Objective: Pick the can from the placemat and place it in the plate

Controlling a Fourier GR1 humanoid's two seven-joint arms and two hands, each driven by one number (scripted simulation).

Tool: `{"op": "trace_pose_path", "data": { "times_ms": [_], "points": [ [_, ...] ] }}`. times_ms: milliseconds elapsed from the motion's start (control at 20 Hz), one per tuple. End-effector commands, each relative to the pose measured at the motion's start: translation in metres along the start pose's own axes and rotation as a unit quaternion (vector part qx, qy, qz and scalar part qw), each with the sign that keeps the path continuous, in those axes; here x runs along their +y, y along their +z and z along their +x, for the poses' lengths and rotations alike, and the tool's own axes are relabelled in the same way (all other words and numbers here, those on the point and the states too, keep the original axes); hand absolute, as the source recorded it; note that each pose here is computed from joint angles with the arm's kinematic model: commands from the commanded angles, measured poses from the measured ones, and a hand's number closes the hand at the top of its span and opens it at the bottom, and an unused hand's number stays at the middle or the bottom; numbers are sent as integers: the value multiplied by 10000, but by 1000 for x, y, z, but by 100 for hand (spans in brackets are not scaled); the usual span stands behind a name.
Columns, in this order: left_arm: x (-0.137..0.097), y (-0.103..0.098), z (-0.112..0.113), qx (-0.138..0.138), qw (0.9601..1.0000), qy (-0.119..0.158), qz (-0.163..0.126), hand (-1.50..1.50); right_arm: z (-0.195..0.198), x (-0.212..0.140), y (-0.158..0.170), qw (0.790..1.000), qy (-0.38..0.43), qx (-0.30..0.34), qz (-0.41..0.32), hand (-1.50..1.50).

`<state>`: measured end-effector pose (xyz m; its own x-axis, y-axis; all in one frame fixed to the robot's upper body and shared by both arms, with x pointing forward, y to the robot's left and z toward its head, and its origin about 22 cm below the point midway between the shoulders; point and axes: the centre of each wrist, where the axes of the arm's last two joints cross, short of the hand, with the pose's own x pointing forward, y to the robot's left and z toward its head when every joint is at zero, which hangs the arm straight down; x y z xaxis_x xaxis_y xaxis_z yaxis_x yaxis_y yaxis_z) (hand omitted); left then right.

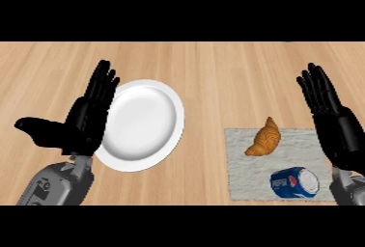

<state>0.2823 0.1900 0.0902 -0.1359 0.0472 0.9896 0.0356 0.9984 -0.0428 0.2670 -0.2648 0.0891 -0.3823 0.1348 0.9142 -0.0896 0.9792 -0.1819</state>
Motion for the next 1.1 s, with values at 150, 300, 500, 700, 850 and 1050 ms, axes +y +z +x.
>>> {"op": "trace_pose_path", "data": {
  "times_ms": [150,300,500,700,850,1050],
  "points": [
    [46,-8,19,-377,9925,-1161,-100,0,7,71,-2,9867,-827,-48,1395,150],
    [50,-7,13,-214,9918,-1259,-79,0,1,-2,-8,9581,2402,479,1488,150],
    [68,-7,15,-193,9895,-1423,-169,0,-32,94,49,9763,1661,1152,771,150],
    [89,-10,22,-300,9906,-1330,-117,0,-43,128,76,9947,451,908,-197,-150],
    [94,-11,9,-179,9899,-1396,-135,0,-42,131,96,9981,163,459,-388,-150],
    [94,-7,2,-211,9905,-1345,-209,0,-13,80,88,9969,596,85,-509,-150]
  ]
}}
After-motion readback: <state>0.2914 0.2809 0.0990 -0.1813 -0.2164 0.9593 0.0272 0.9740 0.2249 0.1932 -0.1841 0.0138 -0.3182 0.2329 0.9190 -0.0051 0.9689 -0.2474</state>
